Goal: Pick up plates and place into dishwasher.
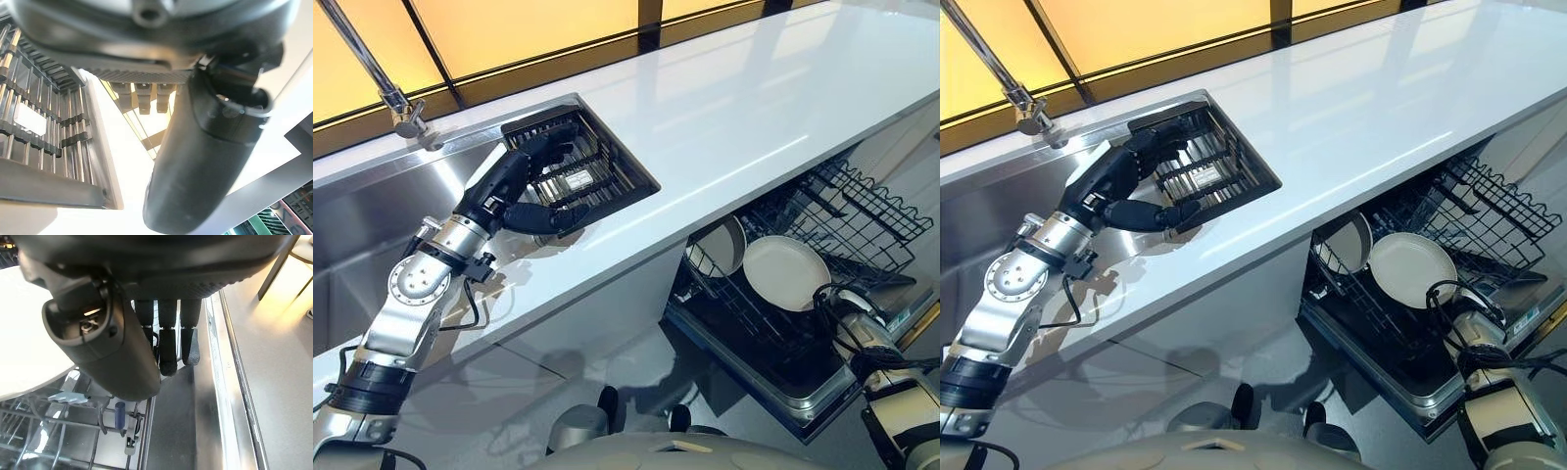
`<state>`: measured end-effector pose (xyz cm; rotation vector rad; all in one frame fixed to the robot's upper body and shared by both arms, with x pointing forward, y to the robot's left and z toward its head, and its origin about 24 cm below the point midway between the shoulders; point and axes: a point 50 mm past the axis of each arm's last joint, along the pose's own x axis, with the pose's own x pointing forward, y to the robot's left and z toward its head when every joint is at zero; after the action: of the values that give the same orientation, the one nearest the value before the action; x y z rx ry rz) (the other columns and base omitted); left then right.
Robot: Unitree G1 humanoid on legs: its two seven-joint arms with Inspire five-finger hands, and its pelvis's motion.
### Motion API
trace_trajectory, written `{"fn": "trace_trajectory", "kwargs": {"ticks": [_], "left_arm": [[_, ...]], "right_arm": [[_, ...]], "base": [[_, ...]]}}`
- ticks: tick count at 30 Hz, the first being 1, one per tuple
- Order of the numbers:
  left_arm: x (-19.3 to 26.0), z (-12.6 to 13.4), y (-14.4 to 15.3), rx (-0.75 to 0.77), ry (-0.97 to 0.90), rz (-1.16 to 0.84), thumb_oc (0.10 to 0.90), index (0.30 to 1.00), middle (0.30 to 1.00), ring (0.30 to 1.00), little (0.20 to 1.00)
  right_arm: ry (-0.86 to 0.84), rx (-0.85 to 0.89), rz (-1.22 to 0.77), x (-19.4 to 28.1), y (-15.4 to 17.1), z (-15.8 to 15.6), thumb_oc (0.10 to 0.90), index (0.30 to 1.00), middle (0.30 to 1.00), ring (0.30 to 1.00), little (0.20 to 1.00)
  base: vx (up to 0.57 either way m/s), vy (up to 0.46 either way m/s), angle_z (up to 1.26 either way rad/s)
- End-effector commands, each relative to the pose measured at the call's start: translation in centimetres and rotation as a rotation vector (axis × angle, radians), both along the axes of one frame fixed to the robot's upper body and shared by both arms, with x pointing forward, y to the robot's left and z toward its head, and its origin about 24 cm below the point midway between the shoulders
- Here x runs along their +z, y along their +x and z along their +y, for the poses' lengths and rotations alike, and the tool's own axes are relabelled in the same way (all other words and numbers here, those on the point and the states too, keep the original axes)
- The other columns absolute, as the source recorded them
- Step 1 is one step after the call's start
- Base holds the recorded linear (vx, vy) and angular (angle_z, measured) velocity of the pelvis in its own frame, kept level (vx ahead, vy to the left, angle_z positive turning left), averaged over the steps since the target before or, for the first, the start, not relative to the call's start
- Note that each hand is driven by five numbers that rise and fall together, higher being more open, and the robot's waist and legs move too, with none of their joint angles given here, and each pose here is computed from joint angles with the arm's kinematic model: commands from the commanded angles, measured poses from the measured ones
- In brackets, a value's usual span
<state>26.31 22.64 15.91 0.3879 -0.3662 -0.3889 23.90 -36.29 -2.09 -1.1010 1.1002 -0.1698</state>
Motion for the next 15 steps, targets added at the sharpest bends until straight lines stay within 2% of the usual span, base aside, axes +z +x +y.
{"fn": "trace_trajectory", "kwargs": {"ticks": [1, 4, 9, 13, 15], "left_arm": [[4.5, -0.5, -0.7, -0.054, -0.052, -0.233, 0.800, 0.900, 0.900, 0.900, 0.900], [4.3, -0.7, -0.7, -0.051, -0.055, -0.230, 0.800, 0.900, 0.900, 0.900, 0.900], [4.1, -0.9, -0.6, -0.045, -0.060, -0.222, 0.800, 0.900, 0.900, 0.900, 0.900], [4.1, -1.0, -0.5, -0.049, -0.068, -0.214, 0.800, 0.900, 0.900, 0.900, 0.900], [4.0, -1.2, -0.4, -0.050, -0.076, -0.208, 0.800, 0.900, 0.900, 0.900, 0.900]], "right_arm": [[-0.106, 0.013, 0.110, 0.4, -0.7, -1.3, 0.100, 0.300, 0.300, 0.300, 0.200], [-0.096, 0.069, 0.169, -0.6, -0.7, -0.2, 0.100, 0.300, 0.300, 0.300, 0.200], [0.036, 0.047, 0.315, -3.4, -2.4, 1.7, 0.100, 0.300, 0.300, 0.300, 0.200], [0.299, -0.056, 0.286, -5.5, -3.3, 3.8, 0.100, 0.300, 0.300, 0.300, 0.200], [0.496, -0.120, 0.191, -6.7, -3.5, 5.6, 0.100, 0.300, 0.300, 0.300, 0.200]], "base": [[0.00, 0.000, 0.00], [0.00, 0.000, 0.00], [0.00, 0.000, 0.00], [0.00, 0.004, 0.01], [0.02, 0.020, 0.05]]}}
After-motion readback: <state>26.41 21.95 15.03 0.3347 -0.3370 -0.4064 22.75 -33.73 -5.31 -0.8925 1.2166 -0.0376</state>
